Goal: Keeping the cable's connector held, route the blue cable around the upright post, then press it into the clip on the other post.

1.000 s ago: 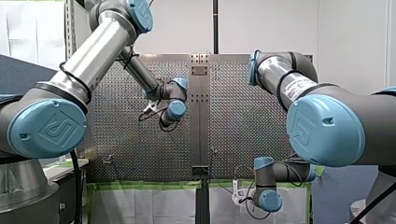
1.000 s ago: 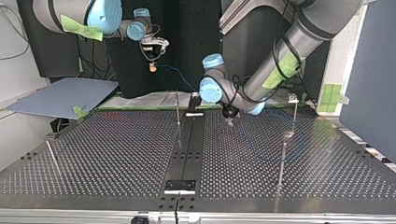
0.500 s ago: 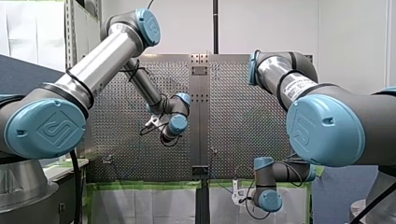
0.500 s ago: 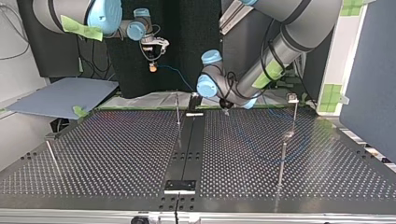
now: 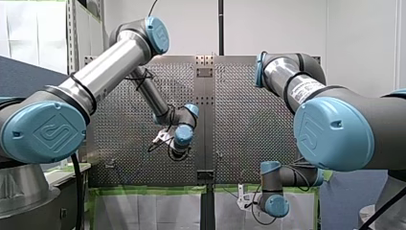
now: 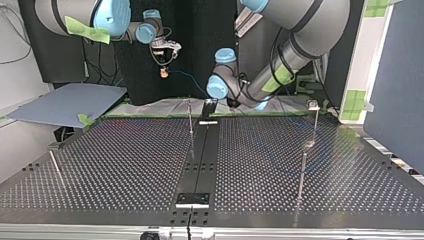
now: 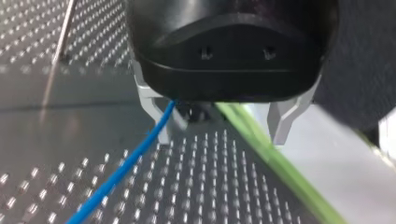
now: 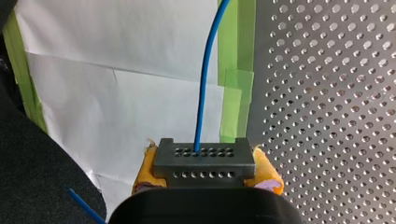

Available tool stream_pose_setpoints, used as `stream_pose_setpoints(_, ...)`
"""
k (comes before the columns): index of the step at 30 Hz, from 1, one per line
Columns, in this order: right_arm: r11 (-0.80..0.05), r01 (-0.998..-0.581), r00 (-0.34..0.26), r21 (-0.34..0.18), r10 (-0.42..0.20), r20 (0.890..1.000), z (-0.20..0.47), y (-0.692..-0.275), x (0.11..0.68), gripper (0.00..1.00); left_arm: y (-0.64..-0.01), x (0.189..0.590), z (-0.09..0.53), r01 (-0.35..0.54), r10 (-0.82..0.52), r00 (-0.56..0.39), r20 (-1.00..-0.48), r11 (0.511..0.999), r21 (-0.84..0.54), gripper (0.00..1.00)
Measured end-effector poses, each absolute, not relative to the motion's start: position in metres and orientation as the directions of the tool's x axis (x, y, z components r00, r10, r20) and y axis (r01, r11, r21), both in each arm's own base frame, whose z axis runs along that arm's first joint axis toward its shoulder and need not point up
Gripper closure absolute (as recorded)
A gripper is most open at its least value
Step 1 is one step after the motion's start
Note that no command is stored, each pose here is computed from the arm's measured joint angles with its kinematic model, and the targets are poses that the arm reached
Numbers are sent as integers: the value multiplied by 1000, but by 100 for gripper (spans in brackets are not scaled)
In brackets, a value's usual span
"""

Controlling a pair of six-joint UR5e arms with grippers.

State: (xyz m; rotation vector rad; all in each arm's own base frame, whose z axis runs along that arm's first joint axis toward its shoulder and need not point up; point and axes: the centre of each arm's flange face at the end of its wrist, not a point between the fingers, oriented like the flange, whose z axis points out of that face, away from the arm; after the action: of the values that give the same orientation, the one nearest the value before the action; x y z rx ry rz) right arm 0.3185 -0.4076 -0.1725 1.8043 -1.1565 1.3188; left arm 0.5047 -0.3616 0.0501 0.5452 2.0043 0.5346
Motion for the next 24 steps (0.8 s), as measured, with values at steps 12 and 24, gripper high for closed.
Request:
stream_pose_setpoints(12, -449, -893, 120, -18, -277, 953, -171, -413, 323, 100, -381, 498, 39, 221, 487, -428, -761, 873, 434, 0)
stream_pose_setpoints(24, -503, -864, 120, -28, -261, 958, -169, -418, 332, 100, -399, 480, -14, 303, 430, -459, -777, 898, 318, 0)
